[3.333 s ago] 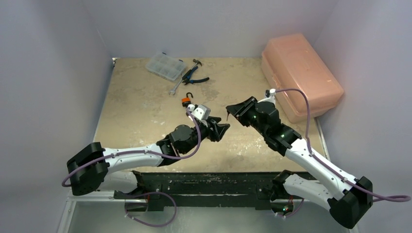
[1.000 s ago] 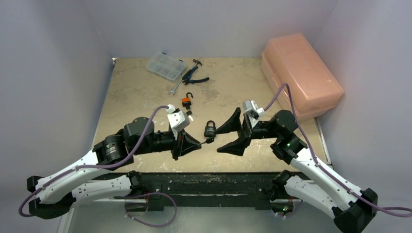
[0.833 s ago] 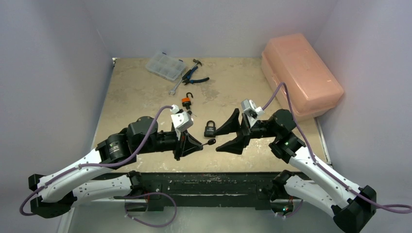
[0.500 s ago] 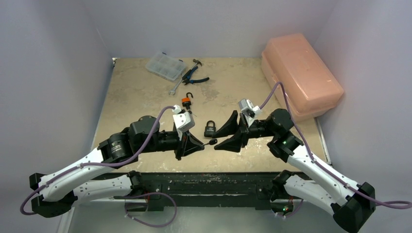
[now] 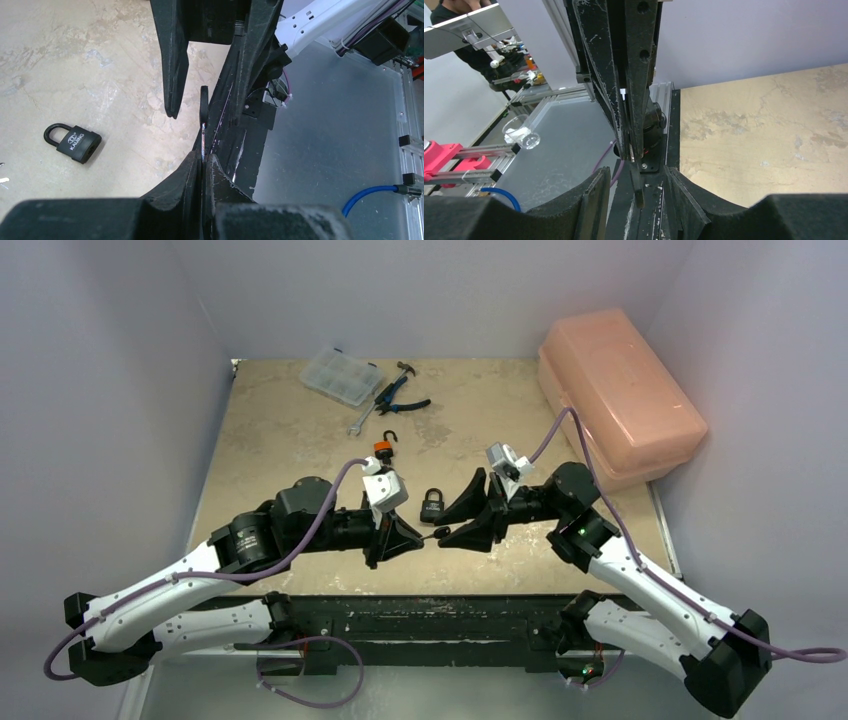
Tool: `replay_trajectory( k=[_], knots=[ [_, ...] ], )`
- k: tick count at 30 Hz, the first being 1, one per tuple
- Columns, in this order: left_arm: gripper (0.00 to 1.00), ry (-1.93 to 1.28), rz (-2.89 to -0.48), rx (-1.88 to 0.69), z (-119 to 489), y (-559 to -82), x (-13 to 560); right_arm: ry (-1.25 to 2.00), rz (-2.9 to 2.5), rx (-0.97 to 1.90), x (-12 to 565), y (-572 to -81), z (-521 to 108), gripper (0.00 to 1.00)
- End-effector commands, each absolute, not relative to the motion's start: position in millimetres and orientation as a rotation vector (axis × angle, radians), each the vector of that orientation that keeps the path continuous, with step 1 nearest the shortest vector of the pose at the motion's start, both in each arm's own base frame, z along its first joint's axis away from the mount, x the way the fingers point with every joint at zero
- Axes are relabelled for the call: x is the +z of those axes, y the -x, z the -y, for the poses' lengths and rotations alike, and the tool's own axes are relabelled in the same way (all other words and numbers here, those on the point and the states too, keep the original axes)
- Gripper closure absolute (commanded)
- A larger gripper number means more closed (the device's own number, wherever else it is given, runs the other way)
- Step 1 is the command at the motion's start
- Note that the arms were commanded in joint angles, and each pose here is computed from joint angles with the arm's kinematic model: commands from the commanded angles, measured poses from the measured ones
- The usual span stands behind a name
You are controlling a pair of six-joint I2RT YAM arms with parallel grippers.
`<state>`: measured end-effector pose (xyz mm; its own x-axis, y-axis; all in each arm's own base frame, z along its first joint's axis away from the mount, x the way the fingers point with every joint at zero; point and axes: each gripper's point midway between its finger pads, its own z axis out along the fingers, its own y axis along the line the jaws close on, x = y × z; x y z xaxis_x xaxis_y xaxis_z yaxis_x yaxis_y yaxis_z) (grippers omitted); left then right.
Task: Unlock with the key
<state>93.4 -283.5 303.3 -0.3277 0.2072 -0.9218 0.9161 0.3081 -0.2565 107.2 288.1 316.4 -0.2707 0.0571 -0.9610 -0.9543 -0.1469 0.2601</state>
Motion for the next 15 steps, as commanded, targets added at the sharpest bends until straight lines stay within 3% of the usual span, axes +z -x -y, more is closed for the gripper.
replay_trajectory(
  k=[1, 15],
  knots=[
    [1.0, -1.008, -1.655, -1.098, 286.7, -94.5, 327.4, 1.137, -1.219, 1.528, 328.0, -107.2, -290.0, 0.5],
    [1.0, -0.982, -1.643, -1.1, 285.2, -95.9, 327.1, 1.144, -1.22, 1.527, 327.6, -107.6, -291.3, 0.73]
  ],
)
